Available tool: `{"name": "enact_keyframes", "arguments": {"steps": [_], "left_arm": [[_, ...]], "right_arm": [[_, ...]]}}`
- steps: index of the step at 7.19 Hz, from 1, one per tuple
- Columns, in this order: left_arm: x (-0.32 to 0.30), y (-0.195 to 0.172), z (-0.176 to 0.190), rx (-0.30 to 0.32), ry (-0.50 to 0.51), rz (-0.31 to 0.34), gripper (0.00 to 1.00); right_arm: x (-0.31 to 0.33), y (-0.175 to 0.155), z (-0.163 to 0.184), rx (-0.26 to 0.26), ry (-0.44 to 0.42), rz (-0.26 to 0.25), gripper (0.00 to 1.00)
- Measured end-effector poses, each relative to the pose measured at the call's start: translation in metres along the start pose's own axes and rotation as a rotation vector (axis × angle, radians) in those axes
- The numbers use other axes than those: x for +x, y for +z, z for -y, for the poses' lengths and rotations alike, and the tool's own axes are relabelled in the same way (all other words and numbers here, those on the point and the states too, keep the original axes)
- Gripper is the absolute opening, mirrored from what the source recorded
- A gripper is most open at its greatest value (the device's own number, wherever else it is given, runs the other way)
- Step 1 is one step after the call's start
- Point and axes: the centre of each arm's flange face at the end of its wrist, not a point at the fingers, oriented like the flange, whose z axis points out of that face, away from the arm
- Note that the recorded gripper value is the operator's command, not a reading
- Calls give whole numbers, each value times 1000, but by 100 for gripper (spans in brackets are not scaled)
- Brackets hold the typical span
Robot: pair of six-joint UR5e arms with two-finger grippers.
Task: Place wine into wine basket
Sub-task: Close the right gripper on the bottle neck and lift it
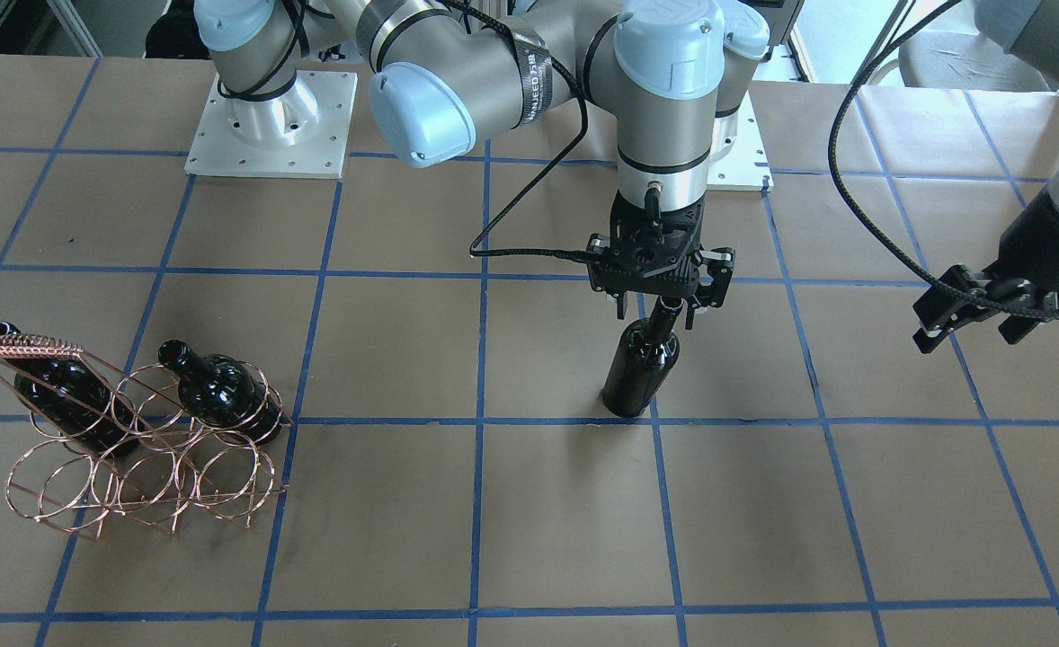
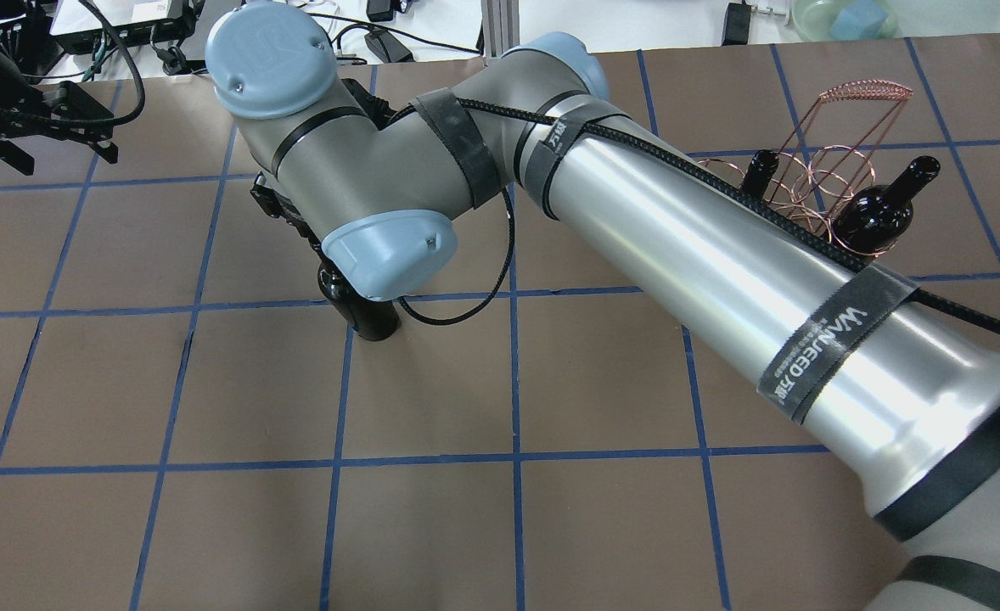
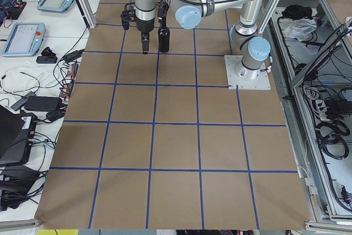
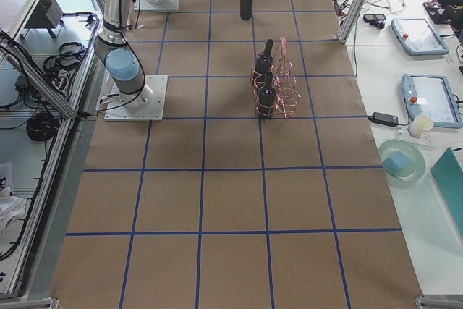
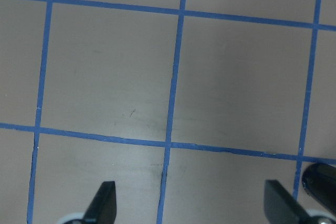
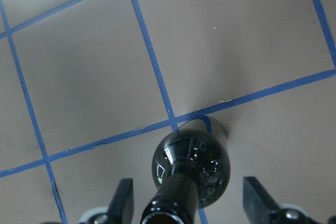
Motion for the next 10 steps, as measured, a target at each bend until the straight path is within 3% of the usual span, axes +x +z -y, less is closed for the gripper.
{"name": "enact_keyframes", "arguments": {"steps": [3,5,10], "left_arm": [[0,1,-1,-4,-9,-1,100],[-1,1,-1,-4,-6,0,100],[-1,2,0,-6,-7,-1,100]], "right_arm": [[-2,3,-2,-20,17,20,62],[-2,5,-2,-25,19,19,50],[-1,13,-2,-31,4,9,36]]}}
